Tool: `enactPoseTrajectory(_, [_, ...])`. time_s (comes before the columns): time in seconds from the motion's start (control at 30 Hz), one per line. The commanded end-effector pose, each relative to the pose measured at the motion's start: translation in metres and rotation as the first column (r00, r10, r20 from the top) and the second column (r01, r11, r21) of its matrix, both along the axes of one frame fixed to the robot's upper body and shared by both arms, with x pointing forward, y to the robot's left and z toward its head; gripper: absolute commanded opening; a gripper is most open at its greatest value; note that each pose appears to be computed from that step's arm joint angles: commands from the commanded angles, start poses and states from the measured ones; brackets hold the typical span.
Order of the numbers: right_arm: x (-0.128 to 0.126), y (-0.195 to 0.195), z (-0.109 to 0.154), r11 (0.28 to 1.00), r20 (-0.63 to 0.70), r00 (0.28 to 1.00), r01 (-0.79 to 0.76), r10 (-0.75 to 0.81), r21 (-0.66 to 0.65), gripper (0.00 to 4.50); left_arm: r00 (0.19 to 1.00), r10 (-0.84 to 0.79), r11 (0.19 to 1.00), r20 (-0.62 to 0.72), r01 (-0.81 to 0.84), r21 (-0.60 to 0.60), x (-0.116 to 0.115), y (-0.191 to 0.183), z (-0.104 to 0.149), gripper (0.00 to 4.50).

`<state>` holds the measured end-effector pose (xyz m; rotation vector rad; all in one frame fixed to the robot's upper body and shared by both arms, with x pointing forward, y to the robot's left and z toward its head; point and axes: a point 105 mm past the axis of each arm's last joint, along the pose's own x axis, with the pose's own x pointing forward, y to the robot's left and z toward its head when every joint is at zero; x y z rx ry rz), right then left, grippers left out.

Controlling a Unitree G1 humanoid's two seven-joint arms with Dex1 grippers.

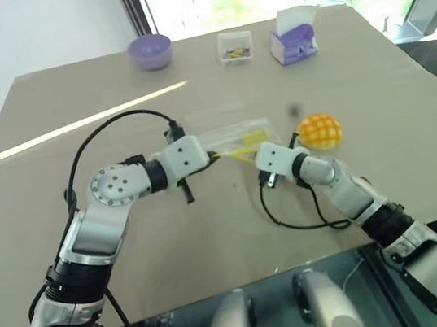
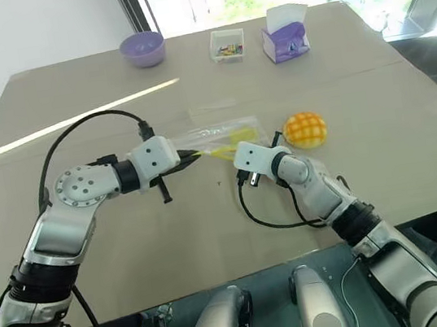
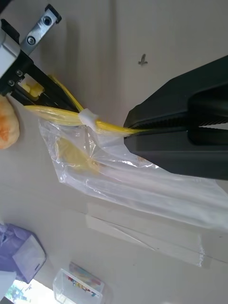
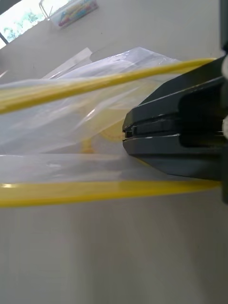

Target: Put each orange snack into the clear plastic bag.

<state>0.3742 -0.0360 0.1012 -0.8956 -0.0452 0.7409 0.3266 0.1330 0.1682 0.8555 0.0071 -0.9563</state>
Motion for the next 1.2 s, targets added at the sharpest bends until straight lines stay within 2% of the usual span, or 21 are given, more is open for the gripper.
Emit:
enactPoseTrajectory(0.03, [0.01,-0.015,0.004,0.997,0.062,0.997,0.058,-0.055,-0.045,1.56,0.997,0.017,1.0,0.077,-0.015,-0.025,0.0,0.001,0.02,0.0])
enactPoseTrajectory(0.27, [0.018,-0.027,0.012,0.988,0.174,0.98,0.12,-0.101,-0.1,4.47,0.997,0.031,0.999,0.068,-0.028,-0.042,-0.003,0.001,0.018,0.0])
enactPoseTrajectory(0.57, [0.016,-0.03,0.027,0.994,0.232,0.97,0.094,-0.077,-0.063,4.47,0.995,0.091,0.995,0.05,-0.088,-0.055,0.004,0.004,0.015,0.0])
enactPoseTrajectory(0.83, [0.015,-0.036,0.037,0.996,0.176,0.981,0.085,-0.087,0.018,4.47,0.984,0.172,0.985,0.055,-0.169,-0.044,0.015,0.008,0.01,0.0])
enactPoseTrajectory(1.03, [0.009,-0.04,0.047,0.969,0.021,0.995,0.092,-0.1,0.229,4.47,0.975,0.211,0.978,0.071,-0.21,-0.019,0.02,0.01,0.008,0.0])
enactPoseTrajectory(1.07, [0.01,-0.043,0.047,0.952,-0.042,0.993,0.12,-0.112,0.28,4.47,0.974,0.21,0.978,0.08,-0.21,-0.007,0.02,0.01,0.008,0.0])
enactPoseTrajectory(1.2, [0.012,-0.047,0.045,0.96,-0.054,0.992,0.127,-0.117,0.25,4.47,0.975,0.206,0.978,0.087,-0.207,0.003,0.02,0.01,0.007,0.0])
